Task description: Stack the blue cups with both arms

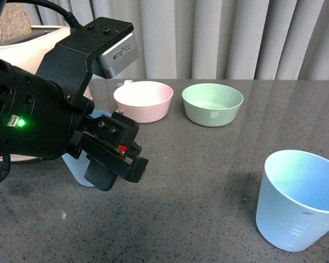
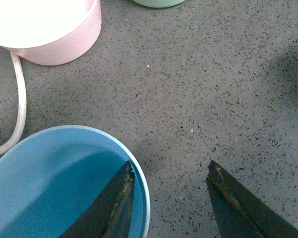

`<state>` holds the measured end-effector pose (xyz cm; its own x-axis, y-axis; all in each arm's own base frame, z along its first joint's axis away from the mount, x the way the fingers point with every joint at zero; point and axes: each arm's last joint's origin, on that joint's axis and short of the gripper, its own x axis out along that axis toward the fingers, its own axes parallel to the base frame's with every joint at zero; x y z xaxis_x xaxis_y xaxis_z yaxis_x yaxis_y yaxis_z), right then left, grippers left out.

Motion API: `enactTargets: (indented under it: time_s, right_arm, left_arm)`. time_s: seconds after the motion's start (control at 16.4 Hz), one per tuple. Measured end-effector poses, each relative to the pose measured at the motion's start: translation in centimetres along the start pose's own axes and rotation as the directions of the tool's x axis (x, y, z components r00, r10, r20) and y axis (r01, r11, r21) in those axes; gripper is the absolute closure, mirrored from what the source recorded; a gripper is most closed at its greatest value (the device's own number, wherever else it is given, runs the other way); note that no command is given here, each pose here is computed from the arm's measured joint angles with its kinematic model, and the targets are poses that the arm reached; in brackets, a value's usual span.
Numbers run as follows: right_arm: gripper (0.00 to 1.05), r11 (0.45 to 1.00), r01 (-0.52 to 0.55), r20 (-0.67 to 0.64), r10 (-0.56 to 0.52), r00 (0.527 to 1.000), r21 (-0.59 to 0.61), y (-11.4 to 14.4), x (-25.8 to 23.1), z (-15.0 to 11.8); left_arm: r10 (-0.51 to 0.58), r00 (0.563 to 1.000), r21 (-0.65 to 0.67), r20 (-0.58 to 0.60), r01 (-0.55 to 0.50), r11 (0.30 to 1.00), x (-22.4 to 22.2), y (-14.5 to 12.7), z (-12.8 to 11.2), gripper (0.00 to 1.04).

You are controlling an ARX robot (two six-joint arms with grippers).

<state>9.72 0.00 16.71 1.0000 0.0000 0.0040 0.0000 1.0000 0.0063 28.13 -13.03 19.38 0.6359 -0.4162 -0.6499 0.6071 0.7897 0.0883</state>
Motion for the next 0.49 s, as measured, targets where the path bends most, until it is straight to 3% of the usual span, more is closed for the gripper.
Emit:
enactTargets:
  time_s: [0.24,0.49]
  right_arm:
    - [0.07,1.000,0.000,0.000,0.000,1.000,0.000,0.0,0.0,0.0]
    - [0.07,1.000,0.000,0.000,0.000,1.000,0.000,0.0,0.0,0.0]
  left_arm:
    - [-0.006,1.000,0.005,0.006,0.006,1.000,-0.2,0.0,0.5,1.02]
    - [-0.046,0.998,0.020,0.033,0.046,0.999,-1.9,-0.3,1.4,1.03]
